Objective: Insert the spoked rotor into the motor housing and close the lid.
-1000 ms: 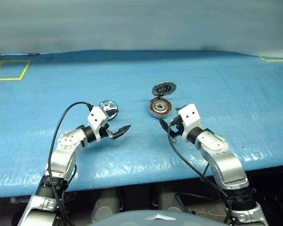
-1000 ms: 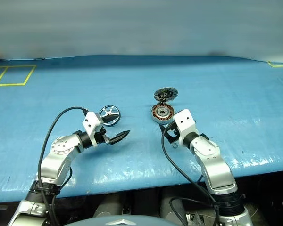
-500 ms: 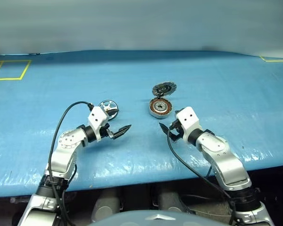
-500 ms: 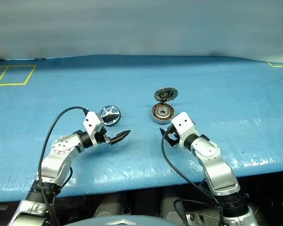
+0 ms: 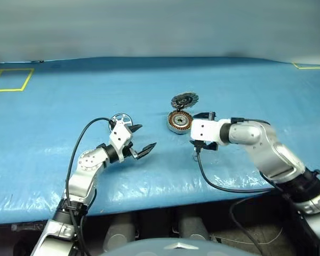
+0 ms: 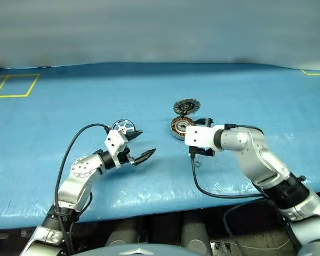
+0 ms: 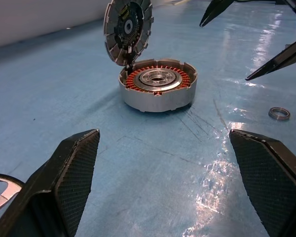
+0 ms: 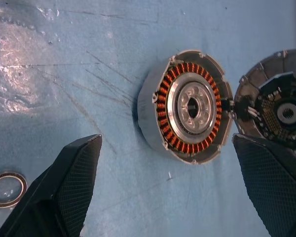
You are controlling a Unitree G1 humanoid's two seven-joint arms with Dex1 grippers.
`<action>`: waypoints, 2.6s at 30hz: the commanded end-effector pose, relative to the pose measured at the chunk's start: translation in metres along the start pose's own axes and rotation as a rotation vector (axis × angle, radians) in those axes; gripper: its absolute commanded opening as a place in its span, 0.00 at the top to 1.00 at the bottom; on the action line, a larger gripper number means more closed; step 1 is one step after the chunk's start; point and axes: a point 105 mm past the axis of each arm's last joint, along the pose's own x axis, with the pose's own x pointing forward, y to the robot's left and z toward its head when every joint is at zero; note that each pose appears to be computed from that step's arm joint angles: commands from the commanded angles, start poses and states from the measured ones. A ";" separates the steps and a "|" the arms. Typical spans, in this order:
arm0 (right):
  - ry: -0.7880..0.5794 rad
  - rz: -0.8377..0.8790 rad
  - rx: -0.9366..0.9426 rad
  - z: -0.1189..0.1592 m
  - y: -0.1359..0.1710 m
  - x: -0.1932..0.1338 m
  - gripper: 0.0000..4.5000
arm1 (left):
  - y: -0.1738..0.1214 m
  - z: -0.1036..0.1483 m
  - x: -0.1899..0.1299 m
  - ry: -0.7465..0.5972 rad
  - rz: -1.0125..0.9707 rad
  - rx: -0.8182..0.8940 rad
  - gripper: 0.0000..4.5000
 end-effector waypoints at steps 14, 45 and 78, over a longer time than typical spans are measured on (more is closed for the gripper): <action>0.077 0.155 -0.163 0.000 -0.023 0.042 0.01 | -0.008 0.008 -0.010 -0.061 -0.002 0.013 0.00; 0.068 0.343 -0.091 -0.012 0.013 0.062 0.52 | -0.033 -0.003 -0.013 -0.069 0.014 -0.043 0.00; -0.174 0.196 -0.090 0.084 0.052 0.070 0.52 | 0.006 0.002 -0.045 0.010 0.101 0.030 0.00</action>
